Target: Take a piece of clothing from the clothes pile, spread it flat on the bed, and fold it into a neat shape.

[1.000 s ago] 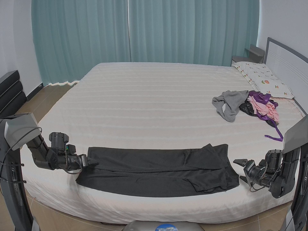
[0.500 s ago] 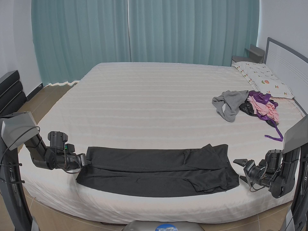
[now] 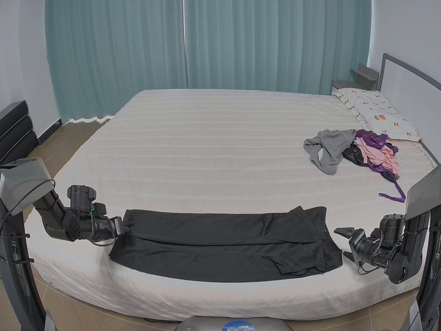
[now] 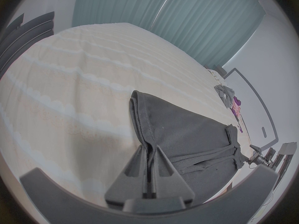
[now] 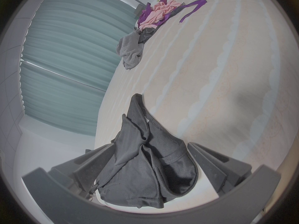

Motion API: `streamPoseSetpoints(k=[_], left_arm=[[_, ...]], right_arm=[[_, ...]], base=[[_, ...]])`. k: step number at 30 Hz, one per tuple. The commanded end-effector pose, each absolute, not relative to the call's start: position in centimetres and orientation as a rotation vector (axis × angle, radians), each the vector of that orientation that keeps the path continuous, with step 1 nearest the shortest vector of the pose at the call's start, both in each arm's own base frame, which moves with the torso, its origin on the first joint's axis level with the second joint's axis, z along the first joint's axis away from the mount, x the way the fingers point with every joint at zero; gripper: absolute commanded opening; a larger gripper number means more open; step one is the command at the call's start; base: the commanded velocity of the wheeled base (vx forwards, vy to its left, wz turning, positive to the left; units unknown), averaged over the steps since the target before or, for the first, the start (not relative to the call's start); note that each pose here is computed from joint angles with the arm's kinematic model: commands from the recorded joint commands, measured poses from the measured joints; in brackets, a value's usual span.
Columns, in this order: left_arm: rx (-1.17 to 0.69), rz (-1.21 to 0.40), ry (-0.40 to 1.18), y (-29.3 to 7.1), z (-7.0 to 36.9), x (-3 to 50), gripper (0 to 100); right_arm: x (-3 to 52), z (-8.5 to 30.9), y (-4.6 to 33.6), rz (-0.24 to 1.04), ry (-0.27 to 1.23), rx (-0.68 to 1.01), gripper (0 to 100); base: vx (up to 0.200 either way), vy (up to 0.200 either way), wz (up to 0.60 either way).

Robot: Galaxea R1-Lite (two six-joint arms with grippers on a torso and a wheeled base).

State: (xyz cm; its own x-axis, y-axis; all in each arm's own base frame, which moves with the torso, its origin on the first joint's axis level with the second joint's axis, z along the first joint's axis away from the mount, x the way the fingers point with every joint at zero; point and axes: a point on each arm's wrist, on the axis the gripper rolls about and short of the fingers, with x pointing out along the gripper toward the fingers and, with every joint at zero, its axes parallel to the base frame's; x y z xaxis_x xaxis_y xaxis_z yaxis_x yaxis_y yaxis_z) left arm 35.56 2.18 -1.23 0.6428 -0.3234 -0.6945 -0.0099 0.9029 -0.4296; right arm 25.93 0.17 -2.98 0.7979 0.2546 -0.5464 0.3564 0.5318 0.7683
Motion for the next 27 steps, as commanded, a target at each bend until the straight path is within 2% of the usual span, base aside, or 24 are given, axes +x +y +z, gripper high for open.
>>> streamPoseSetpoints(k=[1, 6, 14, 20, 27], left_arm=[[-0.419, -0.184, 0.858, 2.2, -1.2, 35.6, 0], [-0.423, -0.184, 0.846, 2.3, -1.2, 36.0, 0], [-0.530, -0.159, 0.799, 1.5, 0.3, 37.5, 0], [-0.528, -0.168, 0.808, 1.0, 0.4, 37.1, 0], [-0.591, -0.186, 0.767, -0.8, 3.5, 36.6, 0]], right_arm=[[26.0, -2.9, 0.2, -0.060, 0.663, 1.029, 100], [26.1, -2.9, 0.2, -0.059, 0.662, 1.029, 100], [26.2, -2.9, 0.2, -0.057, 0.656, 1.030, 100], [26.2, -2.9, 0.2, -0.057, 0.658, 1.030, 100], [26.2, -2.9, 0.2, -0.057, 0.660, 1.030, 100]], base=[[-0.200, 0.000, 0.00], [-0.040, 0.000, 0.00], [0.000, 0.000, 0.00], [0.000, -0.200, 0.00], [0.000, -0.200, 0.00]])
